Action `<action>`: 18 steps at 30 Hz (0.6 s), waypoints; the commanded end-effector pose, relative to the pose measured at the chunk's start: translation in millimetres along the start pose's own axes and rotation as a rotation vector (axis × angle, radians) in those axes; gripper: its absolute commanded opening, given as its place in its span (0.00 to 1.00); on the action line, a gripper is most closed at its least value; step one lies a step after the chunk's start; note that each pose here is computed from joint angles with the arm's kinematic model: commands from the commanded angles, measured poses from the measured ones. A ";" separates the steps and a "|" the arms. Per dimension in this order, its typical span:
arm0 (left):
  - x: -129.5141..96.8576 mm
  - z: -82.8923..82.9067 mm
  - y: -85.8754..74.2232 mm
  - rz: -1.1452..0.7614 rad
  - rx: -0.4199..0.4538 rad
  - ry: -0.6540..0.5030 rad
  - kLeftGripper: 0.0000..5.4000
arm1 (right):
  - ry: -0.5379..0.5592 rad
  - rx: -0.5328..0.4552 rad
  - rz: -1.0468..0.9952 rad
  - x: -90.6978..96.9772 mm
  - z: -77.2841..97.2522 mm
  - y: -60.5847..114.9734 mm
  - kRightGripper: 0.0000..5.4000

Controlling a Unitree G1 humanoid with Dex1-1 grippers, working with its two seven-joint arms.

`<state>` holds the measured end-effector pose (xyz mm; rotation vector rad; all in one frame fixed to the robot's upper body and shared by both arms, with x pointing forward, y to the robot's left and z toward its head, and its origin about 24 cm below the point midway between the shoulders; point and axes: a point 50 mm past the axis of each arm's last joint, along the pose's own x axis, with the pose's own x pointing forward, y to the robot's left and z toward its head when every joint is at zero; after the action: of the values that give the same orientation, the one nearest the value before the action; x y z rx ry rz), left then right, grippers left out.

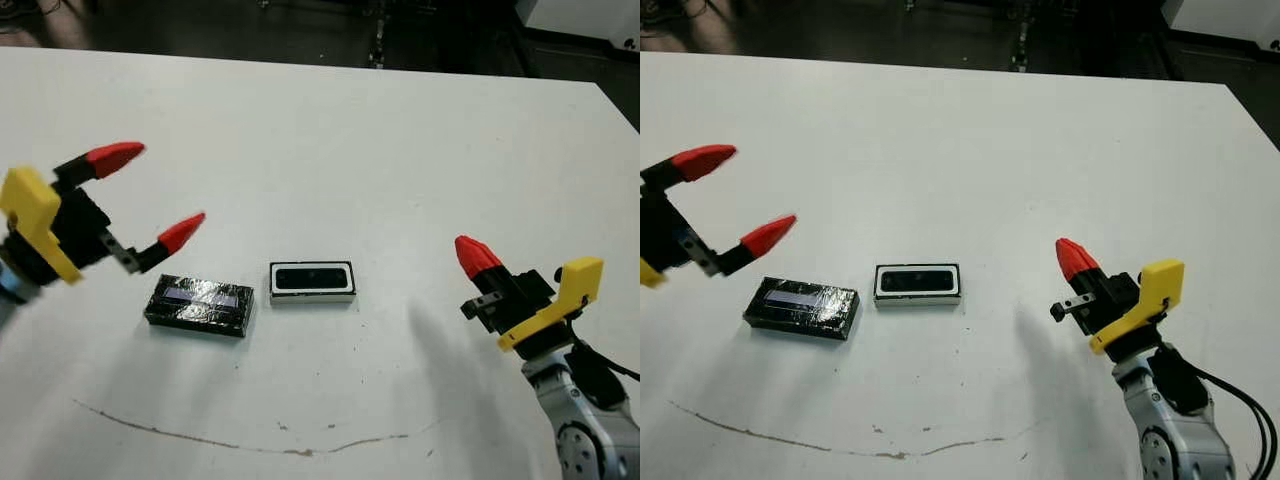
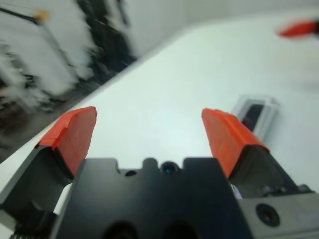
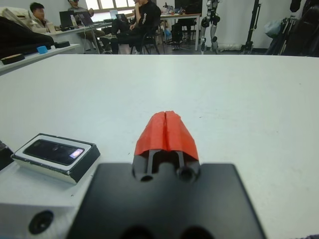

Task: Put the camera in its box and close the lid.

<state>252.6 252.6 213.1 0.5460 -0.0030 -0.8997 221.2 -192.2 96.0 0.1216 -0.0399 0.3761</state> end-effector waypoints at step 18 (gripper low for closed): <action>23.3 -20.1 20.7 -0.600 -0.179 0.185 1.00 | 0.005 0.010 -0.025 2.5 -1.3 -1.1 0.00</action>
<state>287.2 255.4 205.2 0.4952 0.4044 -1.3932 224.1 -189.4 94.5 0.1399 -0.0382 0.3667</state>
